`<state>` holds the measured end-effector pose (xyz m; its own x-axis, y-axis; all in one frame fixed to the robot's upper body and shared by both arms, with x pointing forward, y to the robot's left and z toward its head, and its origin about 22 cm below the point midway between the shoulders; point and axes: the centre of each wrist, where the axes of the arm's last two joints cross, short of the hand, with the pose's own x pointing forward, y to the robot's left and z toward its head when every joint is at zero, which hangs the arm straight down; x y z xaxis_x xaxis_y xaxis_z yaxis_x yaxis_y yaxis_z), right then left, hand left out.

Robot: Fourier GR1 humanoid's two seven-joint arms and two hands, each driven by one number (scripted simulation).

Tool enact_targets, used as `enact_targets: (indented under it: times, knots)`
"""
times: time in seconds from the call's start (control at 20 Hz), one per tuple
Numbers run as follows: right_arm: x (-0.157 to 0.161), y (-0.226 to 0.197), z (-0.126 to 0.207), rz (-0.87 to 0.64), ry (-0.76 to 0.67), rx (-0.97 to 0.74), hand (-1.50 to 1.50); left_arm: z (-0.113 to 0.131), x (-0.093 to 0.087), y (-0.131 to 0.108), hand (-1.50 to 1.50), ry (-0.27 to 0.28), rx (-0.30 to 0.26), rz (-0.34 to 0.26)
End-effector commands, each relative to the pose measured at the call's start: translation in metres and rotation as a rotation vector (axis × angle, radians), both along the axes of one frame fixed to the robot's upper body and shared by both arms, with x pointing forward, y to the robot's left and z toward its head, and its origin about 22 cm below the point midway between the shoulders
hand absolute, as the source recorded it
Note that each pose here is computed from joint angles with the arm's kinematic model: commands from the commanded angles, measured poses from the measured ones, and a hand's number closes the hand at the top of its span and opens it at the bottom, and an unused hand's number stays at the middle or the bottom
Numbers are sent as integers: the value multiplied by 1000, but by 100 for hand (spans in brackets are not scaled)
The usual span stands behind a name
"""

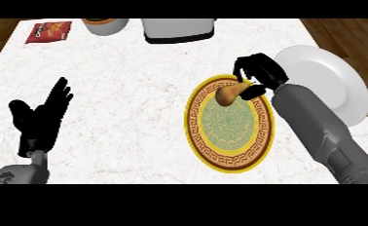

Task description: Pick the pear from the plate and place it in the plate

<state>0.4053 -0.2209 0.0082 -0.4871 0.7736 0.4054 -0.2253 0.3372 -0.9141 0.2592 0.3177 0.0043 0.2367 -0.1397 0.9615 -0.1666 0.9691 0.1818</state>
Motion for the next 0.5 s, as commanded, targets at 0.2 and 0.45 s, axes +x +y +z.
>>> enact_targets:
  times: [0.2,0.45]
  knots:
    - [-7,-57,38,-399,-352,174,150,3,-3,7,0,-7,2,14]
    - [-34,-80,45,-534,-306,253,150,10,5,-5,0,-8,-12,-28]
